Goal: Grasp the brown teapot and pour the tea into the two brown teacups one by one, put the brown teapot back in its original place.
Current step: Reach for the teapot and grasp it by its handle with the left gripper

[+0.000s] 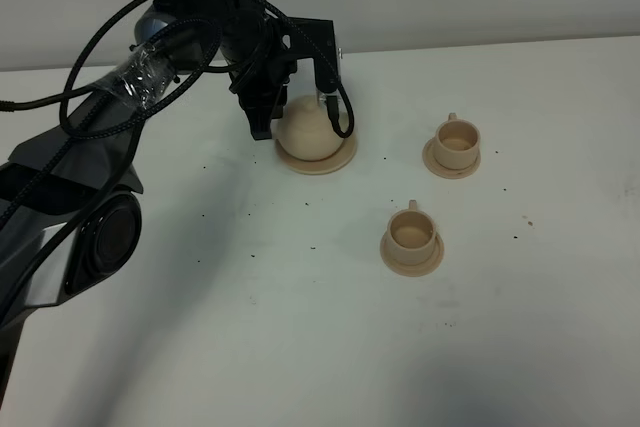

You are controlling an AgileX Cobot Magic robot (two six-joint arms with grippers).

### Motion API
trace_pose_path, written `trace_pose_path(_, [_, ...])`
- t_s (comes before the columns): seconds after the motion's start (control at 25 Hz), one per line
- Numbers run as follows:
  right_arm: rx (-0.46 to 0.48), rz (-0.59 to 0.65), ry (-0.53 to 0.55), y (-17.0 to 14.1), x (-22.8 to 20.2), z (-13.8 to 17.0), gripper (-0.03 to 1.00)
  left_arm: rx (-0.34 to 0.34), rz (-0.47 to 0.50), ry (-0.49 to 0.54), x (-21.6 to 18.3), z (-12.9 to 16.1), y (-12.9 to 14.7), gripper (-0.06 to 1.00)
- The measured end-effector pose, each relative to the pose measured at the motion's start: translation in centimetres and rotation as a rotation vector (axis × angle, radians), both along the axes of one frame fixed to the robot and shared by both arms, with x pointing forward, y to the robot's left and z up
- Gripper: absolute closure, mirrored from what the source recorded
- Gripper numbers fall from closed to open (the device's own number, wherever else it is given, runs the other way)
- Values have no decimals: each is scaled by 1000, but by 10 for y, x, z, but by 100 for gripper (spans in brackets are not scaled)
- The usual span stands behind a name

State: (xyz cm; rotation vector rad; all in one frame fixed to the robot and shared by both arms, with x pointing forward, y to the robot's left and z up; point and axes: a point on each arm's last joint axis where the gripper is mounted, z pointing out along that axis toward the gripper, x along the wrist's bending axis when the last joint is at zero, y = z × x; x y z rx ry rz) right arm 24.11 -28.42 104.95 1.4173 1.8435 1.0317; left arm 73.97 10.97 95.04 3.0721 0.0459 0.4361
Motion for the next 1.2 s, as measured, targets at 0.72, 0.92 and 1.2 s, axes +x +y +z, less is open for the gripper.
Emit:
trace_pose_path(0.72, [0, 0, 0, 0, 0, 0, 73, -10, 22, 2, -2, 0, -5, 65])
trace_pose_path(0.92, [0, 0, 0, 0, 0, 0, 73, -2, -1, 0, -2, 0, -4, 65])
trace_pose_path(1.2, [0, 0, 0, 0, 0, 0, 73, 30, -129, -3, -2, 0, -5, 65])
